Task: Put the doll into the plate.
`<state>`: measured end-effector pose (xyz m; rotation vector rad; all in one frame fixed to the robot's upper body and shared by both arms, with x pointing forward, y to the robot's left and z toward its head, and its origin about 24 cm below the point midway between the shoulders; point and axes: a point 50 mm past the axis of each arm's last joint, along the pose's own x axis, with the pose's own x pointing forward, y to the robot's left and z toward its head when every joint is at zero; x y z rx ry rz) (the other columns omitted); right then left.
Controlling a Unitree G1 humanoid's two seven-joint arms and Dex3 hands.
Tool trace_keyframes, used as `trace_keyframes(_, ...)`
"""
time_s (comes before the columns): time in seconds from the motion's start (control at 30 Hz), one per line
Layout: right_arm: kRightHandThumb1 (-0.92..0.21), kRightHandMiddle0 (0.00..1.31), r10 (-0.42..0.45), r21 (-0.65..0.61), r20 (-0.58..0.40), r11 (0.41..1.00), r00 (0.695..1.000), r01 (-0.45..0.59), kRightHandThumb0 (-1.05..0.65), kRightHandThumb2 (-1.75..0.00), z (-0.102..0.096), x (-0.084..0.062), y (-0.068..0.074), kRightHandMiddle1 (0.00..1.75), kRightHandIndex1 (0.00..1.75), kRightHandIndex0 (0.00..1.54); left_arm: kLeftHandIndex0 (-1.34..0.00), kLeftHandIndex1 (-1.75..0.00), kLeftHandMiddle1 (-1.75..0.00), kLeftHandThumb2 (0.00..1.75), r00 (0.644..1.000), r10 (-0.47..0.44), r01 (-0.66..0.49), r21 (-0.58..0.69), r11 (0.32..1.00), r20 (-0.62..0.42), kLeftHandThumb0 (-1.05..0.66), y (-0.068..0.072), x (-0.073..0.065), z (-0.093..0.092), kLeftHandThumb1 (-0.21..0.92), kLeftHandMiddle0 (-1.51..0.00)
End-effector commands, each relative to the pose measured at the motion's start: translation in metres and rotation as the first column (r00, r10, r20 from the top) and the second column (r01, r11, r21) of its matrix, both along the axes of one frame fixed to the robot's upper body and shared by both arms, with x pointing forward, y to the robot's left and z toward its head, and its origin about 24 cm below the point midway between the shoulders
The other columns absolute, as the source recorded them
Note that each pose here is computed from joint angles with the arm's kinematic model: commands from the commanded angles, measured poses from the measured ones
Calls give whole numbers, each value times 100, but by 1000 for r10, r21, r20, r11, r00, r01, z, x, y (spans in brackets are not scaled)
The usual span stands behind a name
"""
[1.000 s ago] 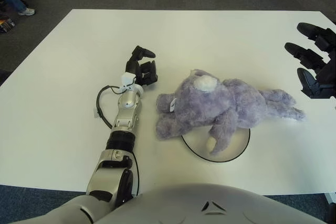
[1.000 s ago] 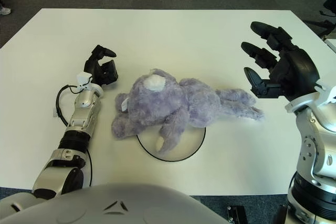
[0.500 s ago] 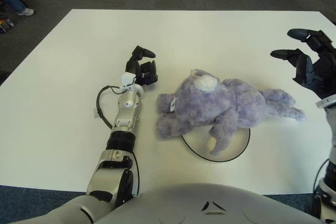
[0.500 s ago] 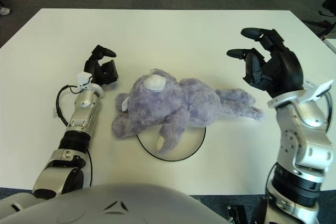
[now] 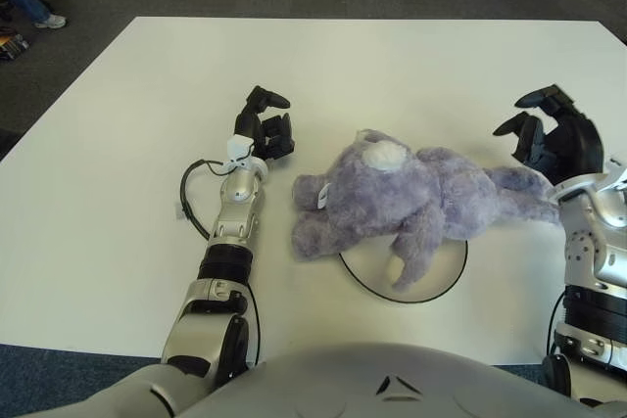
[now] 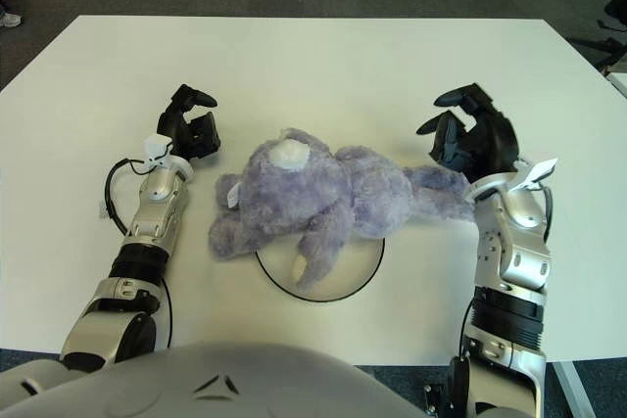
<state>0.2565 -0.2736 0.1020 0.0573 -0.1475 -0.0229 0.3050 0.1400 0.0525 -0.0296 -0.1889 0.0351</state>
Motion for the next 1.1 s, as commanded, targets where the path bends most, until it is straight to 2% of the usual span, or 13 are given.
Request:
trace_keyframes(0.0,-20,51,19,-16,13,1000,1000,-19,-1,-142,-8,2,1,162,175,73,-48,-175,-175,111,994,29,-29,3,1000,-104,-43,7,-14,-28,48,-115)
trace_keyframes(0.37,-6,70,94,-29,12,995,995,-94,-2,-155,-24,10,-6,151,175,82,-49,-175,-175,112,995,19,-21,-15,1000,-101,-43,9,-13,-28,47,-116)
trace_keyframes(0.57,3,77,111,-27,10,994,994,-110,-1,-163,-29,11,-6,152,175,85,-49,-175,-175,113,995,20,-21,-12,1000,-101,-43,9,-13,-28,47,-116)
trace_keyframes(0.63,7,79,114,-27,10,993,993,-113,-1,-169,-32,11,-5,157,175,86,-49,-175,-175,113,995,21,-23,-12,1000,-101,-43,9,-13,-28,46,-116)
trace_keyframes(0.83,8,76,124,-10,-3,992,992,-124,-1,-174,-38,12,-5,170,175,84,-49,-175,-175,113,995,19,-21,-17,1000,-99,-43,8,-13,-28,46,-116)
trace_keyframes(1.07,7,73,125,54,-40,991,991,-123,-1,-175,-45,12,-7,174,174,85,-49,-175,-175,113,995,16,-18,-17,1000,-96,-43,9,-13,-28,47,-116)
